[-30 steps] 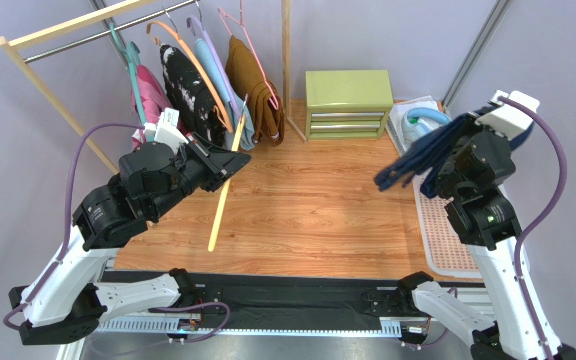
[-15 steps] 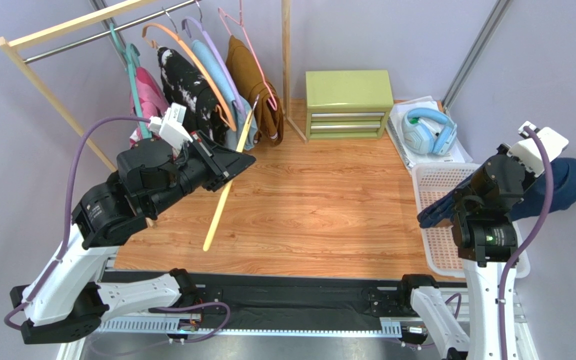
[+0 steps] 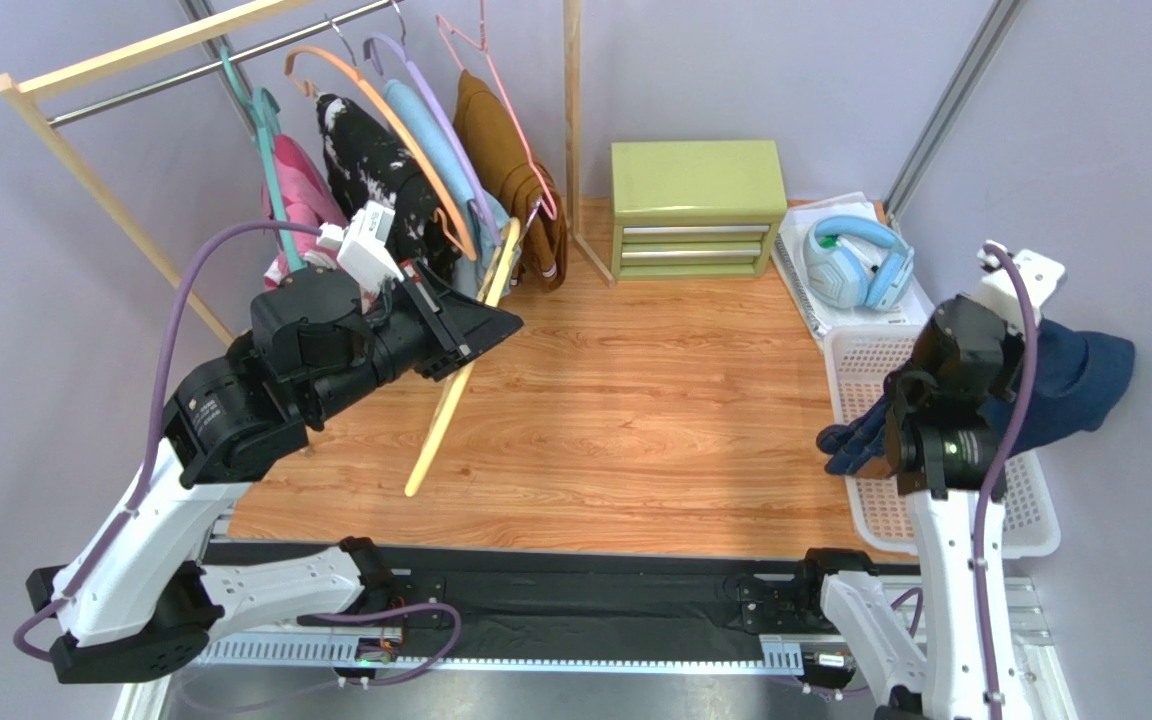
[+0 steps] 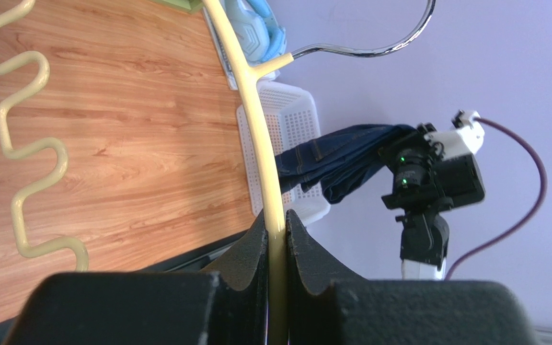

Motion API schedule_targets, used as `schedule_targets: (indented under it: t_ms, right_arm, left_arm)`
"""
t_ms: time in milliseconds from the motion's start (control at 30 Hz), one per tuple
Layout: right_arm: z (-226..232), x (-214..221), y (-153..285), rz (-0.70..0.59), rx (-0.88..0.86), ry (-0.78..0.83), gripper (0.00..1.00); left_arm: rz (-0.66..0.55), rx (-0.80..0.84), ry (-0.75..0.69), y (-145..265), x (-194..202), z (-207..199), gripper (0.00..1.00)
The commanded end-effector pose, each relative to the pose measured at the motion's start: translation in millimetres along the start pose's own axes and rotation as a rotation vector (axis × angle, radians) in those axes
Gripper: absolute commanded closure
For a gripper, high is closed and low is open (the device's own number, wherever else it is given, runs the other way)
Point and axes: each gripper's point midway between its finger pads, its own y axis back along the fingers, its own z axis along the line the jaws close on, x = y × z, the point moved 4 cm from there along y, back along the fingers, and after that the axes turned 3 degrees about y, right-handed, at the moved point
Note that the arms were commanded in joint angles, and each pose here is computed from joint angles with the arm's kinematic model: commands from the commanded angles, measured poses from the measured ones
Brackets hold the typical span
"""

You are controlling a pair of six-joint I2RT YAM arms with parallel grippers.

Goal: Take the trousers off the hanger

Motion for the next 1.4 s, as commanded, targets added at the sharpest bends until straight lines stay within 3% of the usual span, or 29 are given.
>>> schedule_targets:
  t_ms: [0, 333, 567, 833, 967, 1067, 1233, 1367]
  right_arm:
    - [53, 6, -23, 0.027, -0.129, 0.035, 1.0]
    - [150, 91, -48, 0.315, -0.336, 0.149, 1.0]
    - [177, 124, -42, 0.479, -0.43, 0.186, 0.95]
    - [161, 130, -34, 0.604, -0.361, 0.257, 0.71]
    - [146, 121, -28, 0.595, -0.332, 0.241, 0.46]
    - [135, 111, -19, 0.61, -0.33, 0.22, 0.37]
    - [119, 97, 4, 0.694, -0.35, 0.183, 0.32]
    - [111, 75, 31, 0.673, -0.412, 0.166, 0.26]
  left_arm:
    - [-0.055, 0.113, -0.042, 7, -17, -27, 1.0]
    - [-0.093, 0.163, -0.086, 7, -26, -42, 1.0]
    - [-0.105, 0.198, -0.112, 10, -31, -51, 1.0]
    - [-0.076, 0.249, -0.12, 16, -28, -59, 1.0]
    - [-0.069, 0.272, -0.122, 22, -28, -62, 1.0]
    - [-0.059, 0.294, -0.125, 26, -27, -65, 1.0]
    - [-0.053, 0.334, -0.149, 35, -28, -73, 1.0]
    - [-0.065, 0.365, -0.176, 45, -32, -78, 1.0]
